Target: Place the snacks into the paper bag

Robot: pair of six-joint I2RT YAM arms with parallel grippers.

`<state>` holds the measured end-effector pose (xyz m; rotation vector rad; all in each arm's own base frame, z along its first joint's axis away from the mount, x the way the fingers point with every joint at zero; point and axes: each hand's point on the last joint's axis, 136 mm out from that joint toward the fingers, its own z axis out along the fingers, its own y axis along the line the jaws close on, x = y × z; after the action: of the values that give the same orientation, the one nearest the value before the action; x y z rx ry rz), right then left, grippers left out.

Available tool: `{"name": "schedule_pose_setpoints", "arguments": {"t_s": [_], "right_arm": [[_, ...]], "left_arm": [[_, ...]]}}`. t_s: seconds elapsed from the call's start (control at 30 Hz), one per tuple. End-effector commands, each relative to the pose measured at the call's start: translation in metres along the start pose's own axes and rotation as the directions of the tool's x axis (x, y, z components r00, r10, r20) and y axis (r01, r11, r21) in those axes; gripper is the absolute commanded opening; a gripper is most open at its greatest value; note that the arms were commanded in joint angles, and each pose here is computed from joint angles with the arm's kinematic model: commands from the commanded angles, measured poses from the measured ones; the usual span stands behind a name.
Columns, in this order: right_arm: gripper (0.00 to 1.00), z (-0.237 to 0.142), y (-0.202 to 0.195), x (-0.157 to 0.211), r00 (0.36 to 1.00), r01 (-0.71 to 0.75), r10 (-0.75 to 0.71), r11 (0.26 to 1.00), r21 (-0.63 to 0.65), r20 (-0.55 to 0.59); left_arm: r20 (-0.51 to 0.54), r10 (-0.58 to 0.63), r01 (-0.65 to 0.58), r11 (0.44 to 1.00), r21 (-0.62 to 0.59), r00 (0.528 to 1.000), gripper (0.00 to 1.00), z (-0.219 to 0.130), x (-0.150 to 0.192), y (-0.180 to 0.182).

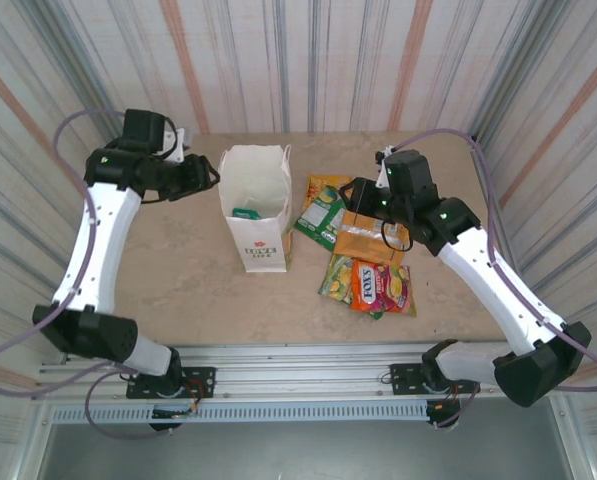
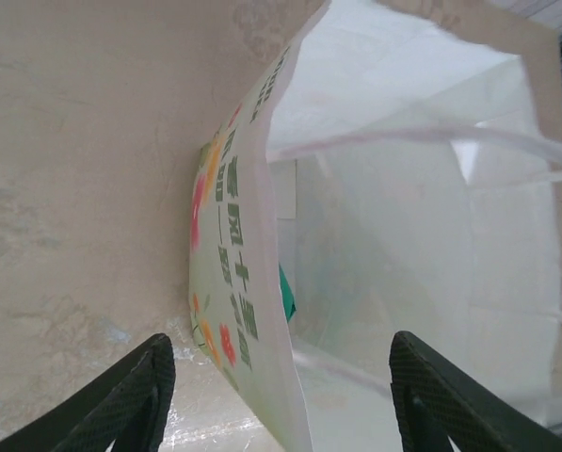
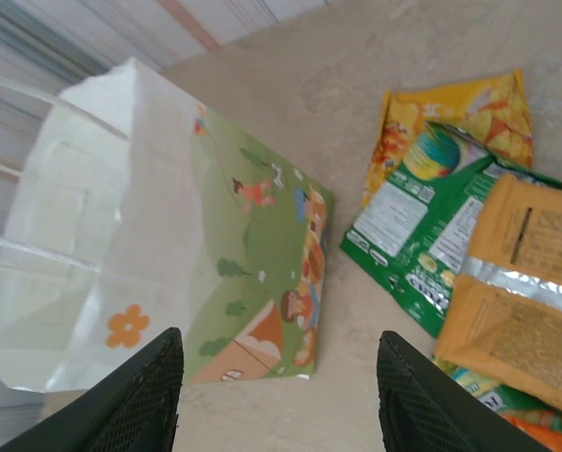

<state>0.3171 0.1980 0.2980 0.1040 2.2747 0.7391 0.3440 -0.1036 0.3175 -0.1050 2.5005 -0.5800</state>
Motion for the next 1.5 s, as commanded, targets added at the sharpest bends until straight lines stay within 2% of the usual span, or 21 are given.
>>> {"name": "schedule_pose_setpoints", "arguments": {"t_s": [0.0,0.2,0.33,0.43,0.63,0.93,1.2,1.33,1.47], "right_arm": [[0.56,0.001,-0.013,0.015,0.998,-0.032,0.034,0.999,0.023,-0.056],[0.56,0.018,-0.036,0.028,0.988,-0.088,0.095,0.994,0.061,-0.122],[0.56,0.025,-0.043,0.033,0.983,-0.097,0.108,0.992,0.076,-0.146],[0.56,0.029,-0.045,0.036,0.98,-0.101,0.113,0.992,0.081,-0.164],[0.56,0.034,-0.048,0.04,0.976,-0.107,0.121,0.991,0.085,-0.182],[0.57,0.043,-0.06,0.051,0.965,-0.128,0.145,0.987,0.093,-0.216],[0.57,0.047,-0.087,0.053,0.936,-0.215,0.233,0.972,0.093,-0.265],[0.57,0.048,-0.101,0.055,0.927,-0.239,0.26,0.965,0.109,-0.271],[0.56,0.045,-0.126,0.061,0.91,-0.263,0.299,0.952,0.158,-0.288]], "left_arm": [[0.048,0.008,-0.006,0.998,-0.057,0.999,0.64,-0.027,0.009,0.009],[0.097,0.016,-0.01,0.998,-0.062,0.995,0.6,-0.053,0.025,0.005],[0.077,0.07,-0.071,0.997,0.01,0.995,0.61,-0.058,0.04,-0.015],[0.05,0.069,-0.071,0.997,0.029,0.996,0.62,-0.058,0.053,-0.02],[0.013,-0.005,0.005,0.999,-0.034,1.0,0.61,-0.033,0.065,-0.001],[0.052,-0.053,0.052,0.998,0.021,0.997,0.59,0.004,0.039,-0.01],[-0.007,-0.068,0.068,0.998,-0.017,0.998,0.56,0.042,0.035,-0.003],[-0.029,-0.075,0.074,0.997,-0.038,0.997,0.47,0.055,0.037,0.001],[-0.036,-0.081,0.079,0.995,-0.052,0.996,0.25,0.06,0.038,0.004]]}}
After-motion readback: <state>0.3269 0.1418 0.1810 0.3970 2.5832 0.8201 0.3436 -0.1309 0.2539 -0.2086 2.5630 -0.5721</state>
